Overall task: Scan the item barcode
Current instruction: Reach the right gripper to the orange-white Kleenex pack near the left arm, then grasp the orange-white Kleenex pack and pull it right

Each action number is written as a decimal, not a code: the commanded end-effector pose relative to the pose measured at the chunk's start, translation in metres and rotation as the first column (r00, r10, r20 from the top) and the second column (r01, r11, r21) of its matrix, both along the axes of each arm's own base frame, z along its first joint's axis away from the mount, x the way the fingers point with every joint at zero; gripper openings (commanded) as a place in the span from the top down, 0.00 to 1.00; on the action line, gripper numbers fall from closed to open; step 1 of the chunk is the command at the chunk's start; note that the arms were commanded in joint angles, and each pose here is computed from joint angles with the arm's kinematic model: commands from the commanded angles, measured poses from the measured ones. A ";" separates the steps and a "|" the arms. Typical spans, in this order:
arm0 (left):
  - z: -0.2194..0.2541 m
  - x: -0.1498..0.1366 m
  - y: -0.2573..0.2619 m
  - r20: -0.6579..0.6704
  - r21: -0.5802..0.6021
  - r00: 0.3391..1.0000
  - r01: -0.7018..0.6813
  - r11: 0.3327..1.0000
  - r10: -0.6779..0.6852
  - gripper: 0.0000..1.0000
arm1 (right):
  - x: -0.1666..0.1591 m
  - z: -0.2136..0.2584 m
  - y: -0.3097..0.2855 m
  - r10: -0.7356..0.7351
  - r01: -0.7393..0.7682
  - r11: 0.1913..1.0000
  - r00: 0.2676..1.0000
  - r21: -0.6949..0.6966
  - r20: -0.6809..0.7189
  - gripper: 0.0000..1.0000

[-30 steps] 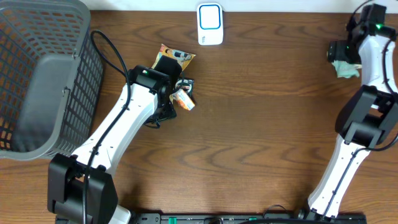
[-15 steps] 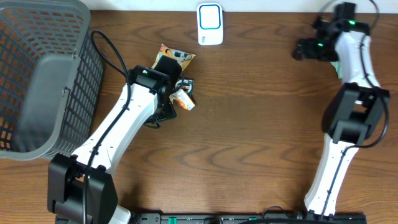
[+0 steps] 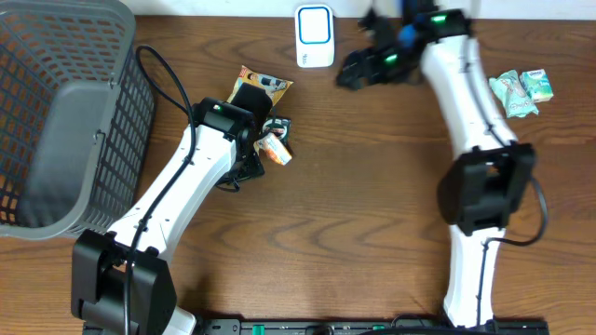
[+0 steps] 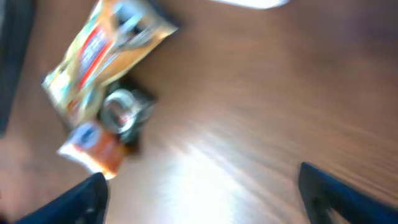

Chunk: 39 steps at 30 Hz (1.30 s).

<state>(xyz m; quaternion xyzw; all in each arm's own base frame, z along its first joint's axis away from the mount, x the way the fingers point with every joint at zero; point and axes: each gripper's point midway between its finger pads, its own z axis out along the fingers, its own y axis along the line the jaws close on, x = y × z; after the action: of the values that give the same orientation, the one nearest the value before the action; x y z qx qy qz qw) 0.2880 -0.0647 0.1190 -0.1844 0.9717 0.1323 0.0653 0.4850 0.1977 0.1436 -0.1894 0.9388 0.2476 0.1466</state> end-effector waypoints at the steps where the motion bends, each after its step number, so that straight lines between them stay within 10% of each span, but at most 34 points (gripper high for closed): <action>1: 0.001 -0.002 0.005 0.002 0.017 1.000 -0.011 1.000 0.011 0.02 | -0.027 -0.016 0.046 0.092 -0.090 0.995 0.993 0.030 -0.069 0.23; 21: 0.001 -0.002 0.005 0.002 0.017 1.000 -0.011 1.000 0.011 0.02 | -0.097 -0.094 0.134 0.170 -0.184 0.981 0.969 -0.067 -0.177 0.18; 27: 0.001 -0.002 0.005 0.002 0.017 1.000 -0.010 1.000 0.010 0.02 | -0.092 -0.110 0.139 0.158 -0.168 0.984 0.977 -0.062 -0.143 0.34; 35: 0.001 -0.002 0.005 0.002 0.017 1.000 -0.011 1.000 0.011 0.02 | -0.087 -0.109 0.129 0.102 -0.111 0.993 0.980 -0.041 -0.173 0.97; 39: 0.001 -0.002 0.005 0.002 0.017 1.000 -0.011 1.000 0.011 0.02 | -0.093 -0.096 0.106 0.072 -0.076 0.997 0.961 -0.006 -0.266 0.99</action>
<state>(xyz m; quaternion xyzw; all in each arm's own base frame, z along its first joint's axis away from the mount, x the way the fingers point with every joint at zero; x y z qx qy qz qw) 0.2879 -0.0646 0.1190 -0.1844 0.9717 0.1324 0.0651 0.3882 0.3210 0.0368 -0.2205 0.9434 0.2468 0.0231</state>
